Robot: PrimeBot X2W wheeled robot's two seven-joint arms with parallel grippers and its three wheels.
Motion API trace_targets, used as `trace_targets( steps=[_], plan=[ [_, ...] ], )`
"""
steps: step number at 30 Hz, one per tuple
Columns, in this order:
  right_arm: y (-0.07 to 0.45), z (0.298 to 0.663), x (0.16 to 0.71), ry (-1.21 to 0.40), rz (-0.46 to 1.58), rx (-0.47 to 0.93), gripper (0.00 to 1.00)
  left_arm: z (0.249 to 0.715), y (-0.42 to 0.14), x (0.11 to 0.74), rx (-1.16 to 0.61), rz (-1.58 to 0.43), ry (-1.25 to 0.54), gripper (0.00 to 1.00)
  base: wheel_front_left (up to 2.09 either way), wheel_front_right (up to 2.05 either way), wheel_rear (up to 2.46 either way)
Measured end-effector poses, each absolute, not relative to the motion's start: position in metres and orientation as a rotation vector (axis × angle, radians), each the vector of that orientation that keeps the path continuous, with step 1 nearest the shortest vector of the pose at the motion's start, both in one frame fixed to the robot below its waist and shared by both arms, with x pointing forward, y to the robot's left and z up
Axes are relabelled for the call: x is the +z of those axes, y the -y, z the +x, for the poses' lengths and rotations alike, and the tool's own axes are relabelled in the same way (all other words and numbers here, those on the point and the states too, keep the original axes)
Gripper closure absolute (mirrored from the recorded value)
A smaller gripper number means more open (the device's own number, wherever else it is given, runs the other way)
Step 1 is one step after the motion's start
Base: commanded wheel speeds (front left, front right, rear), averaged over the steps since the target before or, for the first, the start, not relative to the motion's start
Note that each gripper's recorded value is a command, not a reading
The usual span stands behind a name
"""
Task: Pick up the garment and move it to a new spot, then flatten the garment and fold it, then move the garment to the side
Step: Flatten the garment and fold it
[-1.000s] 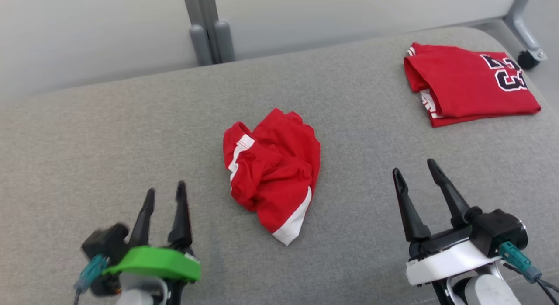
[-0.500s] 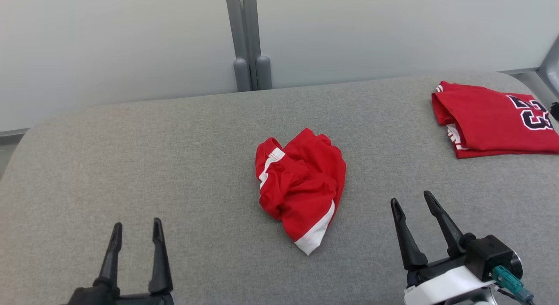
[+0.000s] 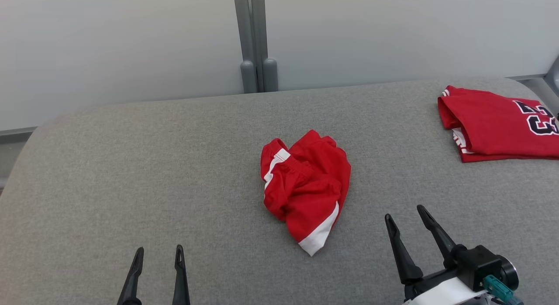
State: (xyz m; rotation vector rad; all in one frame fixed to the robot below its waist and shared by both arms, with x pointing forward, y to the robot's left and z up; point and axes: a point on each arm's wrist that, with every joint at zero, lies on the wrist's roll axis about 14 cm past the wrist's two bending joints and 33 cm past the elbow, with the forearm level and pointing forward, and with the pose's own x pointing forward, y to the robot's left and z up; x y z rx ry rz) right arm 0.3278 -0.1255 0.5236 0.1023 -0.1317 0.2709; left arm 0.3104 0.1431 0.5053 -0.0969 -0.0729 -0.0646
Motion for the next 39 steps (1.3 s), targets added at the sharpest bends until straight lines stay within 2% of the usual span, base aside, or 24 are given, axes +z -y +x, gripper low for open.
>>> trace_targets(
  steps=[39],
  plan=[
    [0.1346, 0.3281, 0.5158, 0.109, 0.131, 0.226, 0.0, 0.3114, -0.1373, 0.5029, -0.085, -0.052, 0.069, 0.0, 0.0, 0.0, 0.0]
  ],
)
